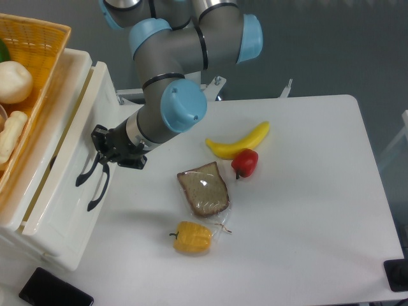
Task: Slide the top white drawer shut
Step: 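Keep pushing the drawer front until the drawer sits flush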
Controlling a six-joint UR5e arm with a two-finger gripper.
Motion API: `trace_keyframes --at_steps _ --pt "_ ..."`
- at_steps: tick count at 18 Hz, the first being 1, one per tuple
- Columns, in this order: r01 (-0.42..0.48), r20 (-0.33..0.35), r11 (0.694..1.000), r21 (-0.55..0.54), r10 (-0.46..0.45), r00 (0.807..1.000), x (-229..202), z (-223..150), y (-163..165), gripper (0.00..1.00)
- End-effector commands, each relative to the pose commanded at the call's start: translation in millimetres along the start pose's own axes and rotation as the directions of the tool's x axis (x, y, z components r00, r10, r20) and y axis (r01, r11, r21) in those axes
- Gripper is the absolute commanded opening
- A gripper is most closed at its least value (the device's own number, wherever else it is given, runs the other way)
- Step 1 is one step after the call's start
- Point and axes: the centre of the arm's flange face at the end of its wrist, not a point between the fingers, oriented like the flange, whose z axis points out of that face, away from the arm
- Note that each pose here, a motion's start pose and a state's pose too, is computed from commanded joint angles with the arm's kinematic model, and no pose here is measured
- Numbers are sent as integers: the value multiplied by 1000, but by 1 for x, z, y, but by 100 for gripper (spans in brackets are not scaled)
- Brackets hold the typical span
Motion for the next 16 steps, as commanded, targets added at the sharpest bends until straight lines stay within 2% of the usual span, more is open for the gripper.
trace_keyframes --at_steps 11,13,16 --pt "19 6 1000 -6 -19 1000 10 3 -3 8" --pt "18 9 1000 -6 -18 1000 8 3 -4 17" --pt "28 35 999 19 -29 999 -10 -13 -1 62"
